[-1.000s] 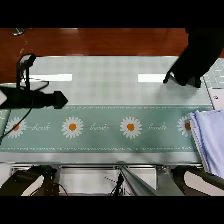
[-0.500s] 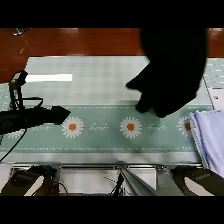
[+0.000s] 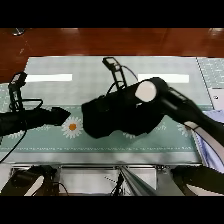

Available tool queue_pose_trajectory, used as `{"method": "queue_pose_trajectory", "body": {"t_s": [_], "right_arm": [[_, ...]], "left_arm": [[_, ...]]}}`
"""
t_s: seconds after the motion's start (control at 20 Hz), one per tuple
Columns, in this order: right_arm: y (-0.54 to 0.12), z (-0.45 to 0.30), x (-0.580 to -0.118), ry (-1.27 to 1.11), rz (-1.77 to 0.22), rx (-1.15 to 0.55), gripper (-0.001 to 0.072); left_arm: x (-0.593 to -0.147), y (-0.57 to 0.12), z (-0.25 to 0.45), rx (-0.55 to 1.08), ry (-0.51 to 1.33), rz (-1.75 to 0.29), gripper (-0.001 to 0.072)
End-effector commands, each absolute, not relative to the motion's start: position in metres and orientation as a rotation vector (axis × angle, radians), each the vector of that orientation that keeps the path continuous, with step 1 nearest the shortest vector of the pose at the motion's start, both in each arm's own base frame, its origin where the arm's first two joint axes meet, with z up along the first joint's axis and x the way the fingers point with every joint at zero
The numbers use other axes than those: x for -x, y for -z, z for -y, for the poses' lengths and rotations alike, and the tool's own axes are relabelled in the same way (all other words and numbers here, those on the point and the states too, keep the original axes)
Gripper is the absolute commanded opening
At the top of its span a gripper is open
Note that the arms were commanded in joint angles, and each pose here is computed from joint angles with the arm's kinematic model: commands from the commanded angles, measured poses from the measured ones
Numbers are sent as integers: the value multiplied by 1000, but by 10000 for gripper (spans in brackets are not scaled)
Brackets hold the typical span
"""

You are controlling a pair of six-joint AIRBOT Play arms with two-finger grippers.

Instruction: Fold the shirts.

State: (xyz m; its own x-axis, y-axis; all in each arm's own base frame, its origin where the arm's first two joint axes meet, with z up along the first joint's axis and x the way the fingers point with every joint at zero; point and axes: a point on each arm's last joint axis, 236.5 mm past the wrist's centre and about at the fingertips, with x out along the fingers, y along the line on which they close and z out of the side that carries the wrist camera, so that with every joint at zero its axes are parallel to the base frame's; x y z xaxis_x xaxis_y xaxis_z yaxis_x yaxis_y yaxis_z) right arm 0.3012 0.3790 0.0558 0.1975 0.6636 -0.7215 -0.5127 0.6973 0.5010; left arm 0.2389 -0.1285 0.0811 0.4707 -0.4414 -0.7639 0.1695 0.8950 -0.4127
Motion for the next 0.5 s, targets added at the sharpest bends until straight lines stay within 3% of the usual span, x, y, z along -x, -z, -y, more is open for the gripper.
{"method": "queue_pose_trajectory", "body": {"t_s": [0.0,0.1,0.25,0.35,0.45], "right_arm": [[-22,-385,-307,-805,-1170,-238,616],[-46,-331,-343,-746,-1158,-231,615],[-77,-173,-387,-473,-1134,-214,614],[-73,-66,-377,-229,-1146,-241,614],[-44,-4,-340,-59,-1172,-362,613]], "left_arm": [[-230,-75,126,280,379,-1060,705],[-222,-65,108,202,329,-1112,704],[-195,-44,78,151,237,-1266,704],[-168,-17,74,227,185,-1406,704],[-136,23,87,301,203,-1547,704]]}}
